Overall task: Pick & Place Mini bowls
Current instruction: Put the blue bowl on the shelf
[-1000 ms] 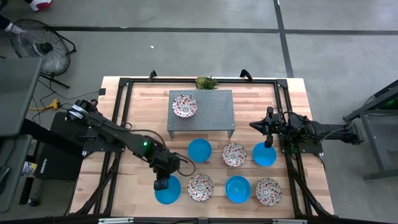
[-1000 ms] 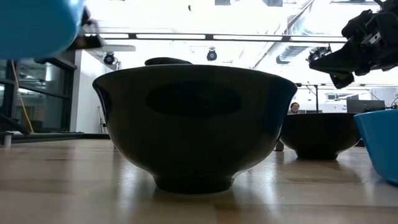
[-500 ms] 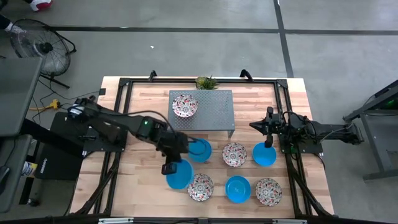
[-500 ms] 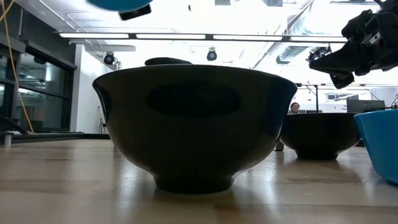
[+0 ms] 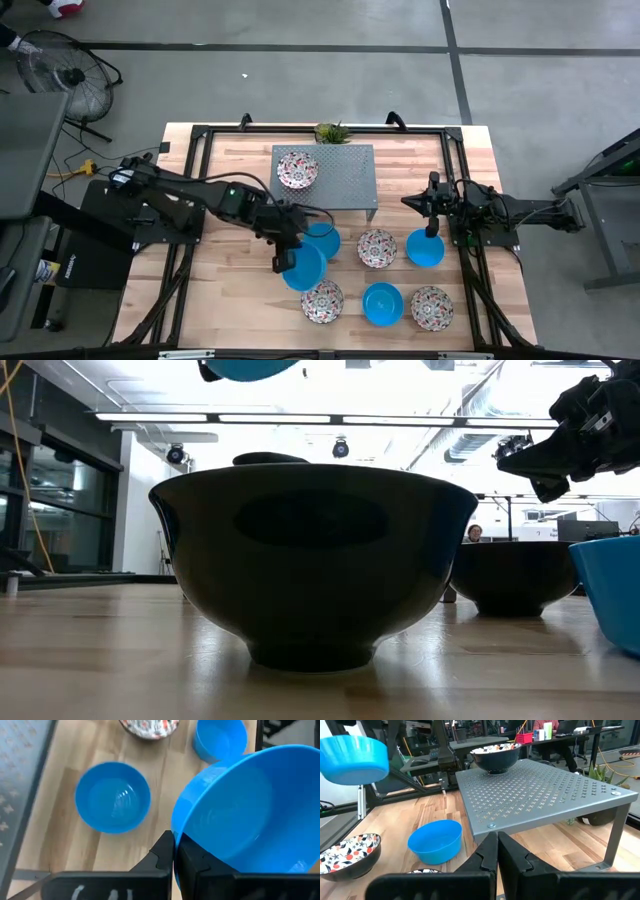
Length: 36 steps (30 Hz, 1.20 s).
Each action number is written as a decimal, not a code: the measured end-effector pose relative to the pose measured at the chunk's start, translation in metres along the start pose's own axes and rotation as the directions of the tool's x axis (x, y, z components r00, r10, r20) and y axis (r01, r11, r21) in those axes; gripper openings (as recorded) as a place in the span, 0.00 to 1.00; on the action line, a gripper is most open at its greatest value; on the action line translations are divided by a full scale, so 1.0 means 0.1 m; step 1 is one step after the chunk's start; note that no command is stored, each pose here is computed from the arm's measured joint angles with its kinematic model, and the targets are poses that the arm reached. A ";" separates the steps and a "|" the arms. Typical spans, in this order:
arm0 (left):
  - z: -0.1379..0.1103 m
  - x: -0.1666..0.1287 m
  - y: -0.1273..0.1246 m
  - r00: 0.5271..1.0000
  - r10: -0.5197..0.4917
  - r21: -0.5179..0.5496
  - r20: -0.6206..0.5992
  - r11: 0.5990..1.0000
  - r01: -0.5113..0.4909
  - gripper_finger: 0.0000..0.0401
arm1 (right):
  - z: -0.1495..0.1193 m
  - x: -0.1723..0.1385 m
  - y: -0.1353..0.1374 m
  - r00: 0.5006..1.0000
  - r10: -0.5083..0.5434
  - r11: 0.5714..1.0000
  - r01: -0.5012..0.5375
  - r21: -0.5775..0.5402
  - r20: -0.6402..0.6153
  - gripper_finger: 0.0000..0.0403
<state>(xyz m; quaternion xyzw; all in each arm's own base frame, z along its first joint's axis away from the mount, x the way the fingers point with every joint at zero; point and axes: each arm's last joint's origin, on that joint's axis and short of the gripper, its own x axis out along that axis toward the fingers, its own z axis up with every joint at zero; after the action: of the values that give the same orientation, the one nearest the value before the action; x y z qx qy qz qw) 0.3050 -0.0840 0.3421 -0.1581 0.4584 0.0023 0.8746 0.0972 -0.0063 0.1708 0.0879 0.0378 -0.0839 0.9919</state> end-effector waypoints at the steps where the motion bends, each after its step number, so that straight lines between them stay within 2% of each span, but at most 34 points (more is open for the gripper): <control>1: 0.01 0.00 -0.01 1.000 0.004 -0.001 0.018 1.000 -0.004 0.00 | 0.00 0.00 0.00 1.000 0.001 1.000 -0.001 0.000 0.000 0.00; 8: 0.01 -0.02 -0.28 0.983 0.003 0.026 0.185 1.000 -0.008 0.00 | 0.00 0.00 0.00 1.000 0.000 1.000 0.000 0.000 0.000 0.00; 11: 0.05 0.10 -0.40 0.968 0.001 0.018 0.253 1.000 -0.005 0.00 | 0.00 0.00 0.00 1.000 0.000 1.000 0.000 0.000 0.000 0.00; 13: 0.02 0.17 -0.44 0.968 0.010 0.015 0.252 1.000 -0.014 0.00 | 0.00 0.00 0.00 1.000 -0.001 1.000 0.001 -0.004 0.000 0.00; 16: 0.10 0.25 -0.51 0.945 -0.015 -0.011 0.325 1.000 0.020 0.00 | 0.00 0.00 0.00 1.000 -0.017 1.000 0.017 -0.001 0.004 0.00; 20: 0.16 0.46 -0.56 0.930 -0.032 -0.020 0.365 0.999 0.042 0.00 | 0.00 0.01 0.00 1.000 -0.018 1.000 0.018 0.005 0.000 0.00; 24: 0.29 0.50 -0.55 0.892 -0.057 0.000 0.449 0.998 0.064 0.00 | 0.02 0.01 0.02 0.999 0.049 0.982 -0.051 0.182 0.013 0.00; 28: 0.37 0.50 -0.49 0.865 -0.032 0.010 0.501 0.999 0.032 0.00 | 0.05 0.01 0.04 0.995 0.098 0.920 -0.105 0.377 0.038 0.00; 33: 0.48 0.48 -0.37 0.828 0.019 0.042 0.560 0.998 -0.051 0.00 | 0.05 0.01 0.03 0.996 0.084 0.864 -0.092 0.495 0.039 0.00; 36: 0.56 0.46 -0.31 0.800 0.025 0.064 0.599 0.995 -0.080 0.00 | 0.06 0.01 0.04 0.994 0.098 0.853 -0.107 0.510 0.044 0.00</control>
<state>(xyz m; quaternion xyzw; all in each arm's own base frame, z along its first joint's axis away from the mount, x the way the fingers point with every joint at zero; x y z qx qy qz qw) 0.3808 -0.1048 0.3438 -0.0988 0.1636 0.0564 0.9799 0.0989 -0.0038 0.1769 0.3493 0.0013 -0.0387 0.9362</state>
